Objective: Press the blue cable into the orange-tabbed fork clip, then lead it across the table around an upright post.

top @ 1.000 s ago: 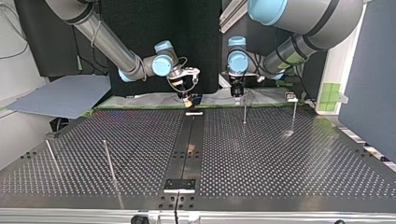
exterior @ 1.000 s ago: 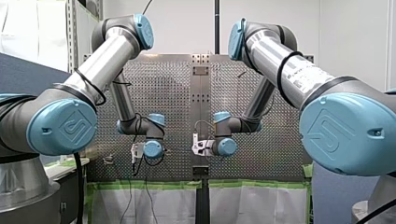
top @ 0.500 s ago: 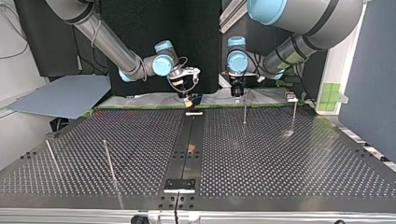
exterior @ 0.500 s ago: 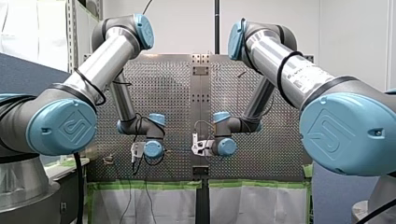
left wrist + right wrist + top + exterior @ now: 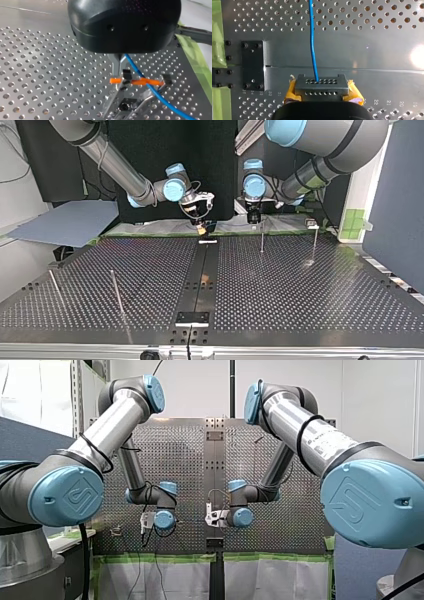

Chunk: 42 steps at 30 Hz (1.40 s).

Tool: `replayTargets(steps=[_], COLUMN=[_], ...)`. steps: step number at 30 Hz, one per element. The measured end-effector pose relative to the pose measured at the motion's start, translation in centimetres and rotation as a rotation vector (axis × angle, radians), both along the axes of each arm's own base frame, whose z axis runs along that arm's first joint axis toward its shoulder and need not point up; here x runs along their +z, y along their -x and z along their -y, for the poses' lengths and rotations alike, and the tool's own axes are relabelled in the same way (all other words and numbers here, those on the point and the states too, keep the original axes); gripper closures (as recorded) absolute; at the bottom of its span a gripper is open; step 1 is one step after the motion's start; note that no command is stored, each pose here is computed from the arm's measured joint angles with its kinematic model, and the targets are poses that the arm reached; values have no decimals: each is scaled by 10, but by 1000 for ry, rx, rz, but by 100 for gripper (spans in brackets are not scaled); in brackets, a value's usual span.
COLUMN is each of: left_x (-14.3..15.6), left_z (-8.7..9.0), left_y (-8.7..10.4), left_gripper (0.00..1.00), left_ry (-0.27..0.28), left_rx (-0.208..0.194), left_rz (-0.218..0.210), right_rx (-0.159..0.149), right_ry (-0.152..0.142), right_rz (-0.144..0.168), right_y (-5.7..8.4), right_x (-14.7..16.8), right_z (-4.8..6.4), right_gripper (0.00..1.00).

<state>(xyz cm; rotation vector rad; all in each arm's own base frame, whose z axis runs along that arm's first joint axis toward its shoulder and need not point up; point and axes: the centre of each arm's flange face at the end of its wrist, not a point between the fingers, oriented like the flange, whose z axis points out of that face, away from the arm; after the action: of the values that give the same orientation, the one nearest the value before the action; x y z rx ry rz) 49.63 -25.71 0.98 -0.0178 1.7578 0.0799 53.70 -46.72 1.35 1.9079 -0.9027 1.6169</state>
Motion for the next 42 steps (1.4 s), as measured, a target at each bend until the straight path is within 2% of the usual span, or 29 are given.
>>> replayTargets(steps=[11, 21, 30, 38, 42], left_x=[9, 21, 58, 95, 114], left_z=[11, 19, 28, 34, 39], left_y=[-12, -10, -8, -9, -8], left_gripper=[100, 100, 100, 100, 100], left_ry=[-17, -42, -38, -18, -13], left_rx=[-16, -13, -26, -35, -44], left_rz=[-3, -39, -16, 38, 65], right_rx=[-2, -8, -14, -16, -17], right_ry=[5, 5, 21, 23, 35], right_rz=[4, 2, -12, -12, -3], right_y=[-1, -8, -14, -12, -12], right_x=[3, 21, 48, 84, 105], right_z=[3, 20, 35, 36, 37], right_gripper=[100, 100, 100, 100, 100])
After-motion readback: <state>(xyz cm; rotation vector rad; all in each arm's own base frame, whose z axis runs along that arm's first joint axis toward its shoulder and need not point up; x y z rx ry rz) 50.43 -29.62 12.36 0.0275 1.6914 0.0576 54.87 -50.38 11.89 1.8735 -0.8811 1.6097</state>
